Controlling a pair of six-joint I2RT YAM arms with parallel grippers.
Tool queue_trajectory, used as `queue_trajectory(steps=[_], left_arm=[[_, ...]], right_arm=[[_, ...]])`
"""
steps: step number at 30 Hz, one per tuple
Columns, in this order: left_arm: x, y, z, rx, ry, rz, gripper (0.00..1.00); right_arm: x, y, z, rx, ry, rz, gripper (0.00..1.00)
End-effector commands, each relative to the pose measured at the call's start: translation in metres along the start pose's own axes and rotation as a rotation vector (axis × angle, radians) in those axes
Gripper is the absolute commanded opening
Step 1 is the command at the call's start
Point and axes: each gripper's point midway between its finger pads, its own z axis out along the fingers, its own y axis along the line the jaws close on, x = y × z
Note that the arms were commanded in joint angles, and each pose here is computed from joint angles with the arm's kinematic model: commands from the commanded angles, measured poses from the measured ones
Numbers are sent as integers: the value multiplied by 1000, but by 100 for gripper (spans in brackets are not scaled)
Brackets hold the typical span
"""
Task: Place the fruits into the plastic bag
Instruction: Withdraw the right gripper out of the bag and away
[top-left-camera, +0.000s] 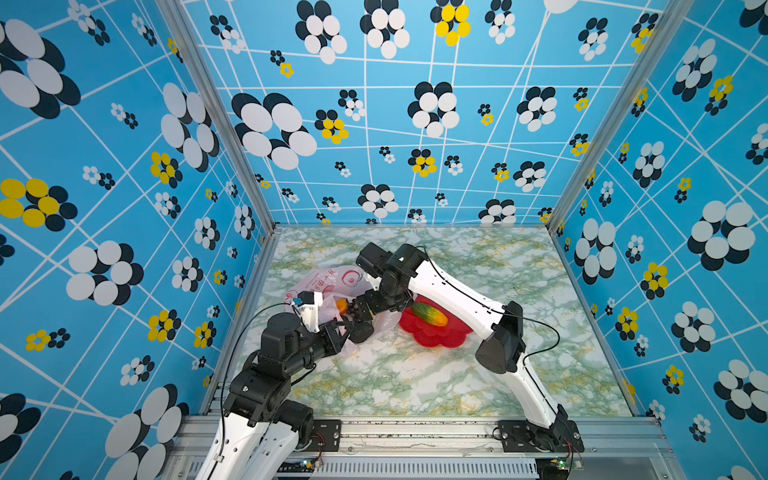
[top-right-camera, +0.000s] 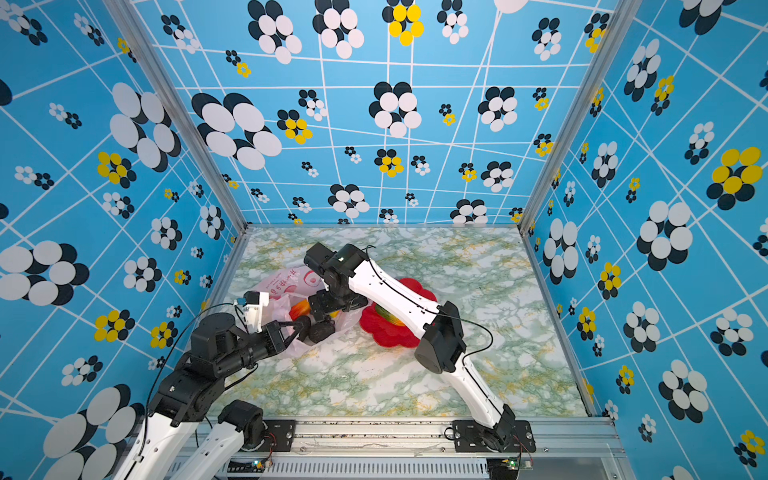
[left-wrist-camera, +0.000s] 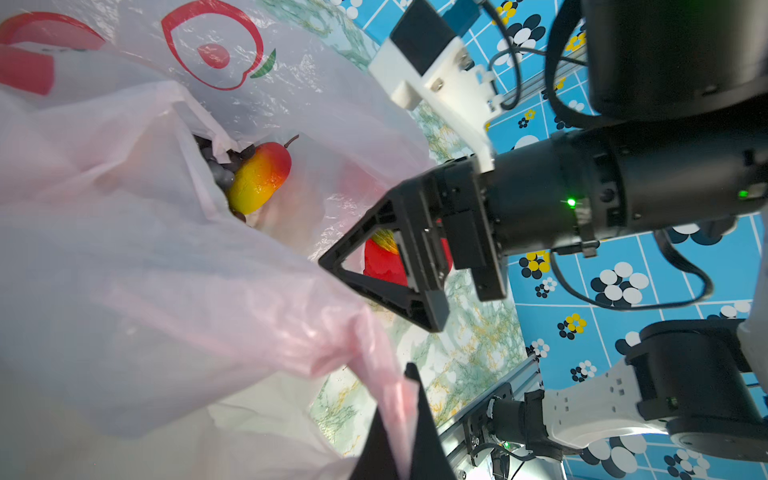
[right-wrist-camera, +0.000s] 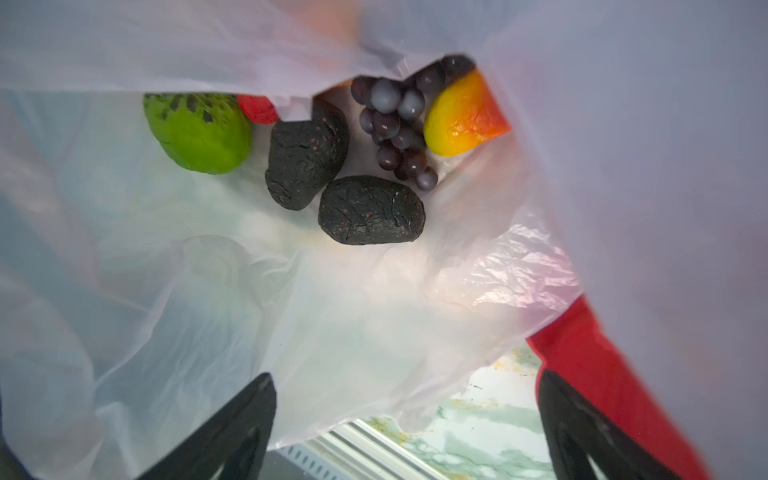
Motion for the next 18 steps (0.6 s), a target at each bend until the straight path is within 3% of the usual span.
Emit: queue_trajectory(steps=[1, 5, 11, 15, 18], left_arm=[[1, 5, 4, -6, 0, -14, 0], [1, 5, 4, -5, 1, -20, 0], [2, 6, 5, -4, 1, -30, 0], [3, 7, 5, -5, 0, -39, 0], [3, 8, 6, -4, 1, -49, 0]], right_arm=[[-14, 1, -35, 57, -169, -161, 99], [-26, 17, -53, -8, -362, -245, 99], [-30, 27, -87, -155, -784, -291, 99], [-26, 1, -117, -104, -1014, -222, 99], [-19, -25, -133, -20, -1100, -157, 99]])
